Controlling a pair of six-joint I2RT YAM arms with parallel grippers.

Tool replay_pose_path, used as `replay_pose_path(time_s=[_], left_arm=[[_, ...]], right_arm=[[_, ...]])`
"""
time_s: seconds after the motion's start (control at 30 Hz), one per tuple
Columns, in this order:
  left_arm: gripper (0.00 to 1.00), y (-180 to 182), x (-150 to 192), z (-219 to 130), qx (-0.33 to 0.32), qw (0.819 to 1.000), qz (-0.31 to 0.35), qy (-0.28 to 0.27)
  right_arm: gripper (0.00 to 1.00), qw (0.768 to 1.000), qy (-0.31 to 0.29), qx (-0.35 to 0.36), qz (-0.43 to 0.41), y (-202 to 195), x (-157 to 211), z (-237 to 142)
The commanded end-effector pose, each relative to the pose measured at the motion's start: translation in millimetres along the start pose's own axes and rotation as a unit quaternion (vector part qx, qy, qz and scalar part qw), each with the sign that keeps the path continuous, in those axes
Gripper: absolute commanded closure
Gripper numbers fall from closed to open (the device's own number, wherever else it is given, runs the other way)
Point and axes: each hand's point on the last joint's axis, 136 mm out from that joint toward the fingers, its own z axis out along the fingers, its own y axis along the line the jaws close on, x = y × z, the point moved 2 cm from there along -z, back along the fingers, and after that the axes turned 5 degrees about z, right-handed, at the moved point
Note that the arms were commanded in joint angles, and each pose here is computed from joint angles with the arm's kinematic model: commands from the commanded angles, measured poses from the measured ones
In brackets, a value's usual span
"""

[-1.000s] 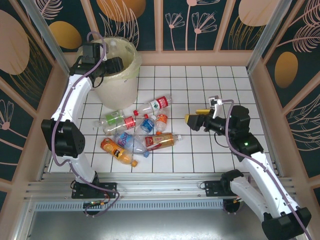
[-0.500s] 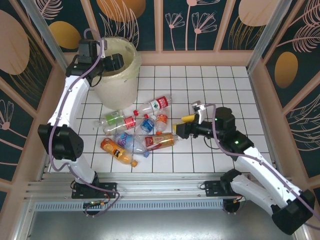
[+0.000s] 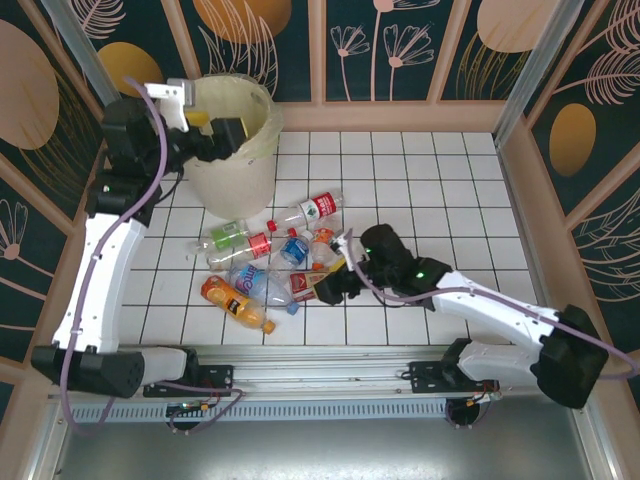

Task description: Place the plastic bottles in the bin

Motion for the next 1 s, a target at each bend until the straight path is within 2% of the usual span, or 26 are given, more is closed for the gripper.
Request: replay_pose_path(time_s=[0.0, 0.1, 0.53, 0.7, 0.97], left_arm=[[0.01, -25, 14, -2, 0.055, 0.998, -0.01, 0.006], [0.02, -35, 35, 0, 0.074, 0.997, -0.011, 0.029], [0.01, -69, 78, 16, 0.183, 0.979, 0.009, 0.088], [0.01, -73, 86, 18, 0.2, 0.975, 0.01, 0.099], [0.01, -76, 87, 18, 0.208, 0.973, 0.01, 0.099]], right_arm=[[0.26, 0.999, 0.003, 0.019, -0.029, 9, -9, 14], [0.35, 1.0, 0.003, 0.006, -0.024, 18, -6, 30], [0.46, 0.997, 0.073, -0.001, -0.016, 59, 24, 100], [0.47, 0.995, 0.098, -0.009, -0.018, 68, 36, 119], [0.47, 0.991, 0.131, 0.017, -0.029, 60, 43, 143]])
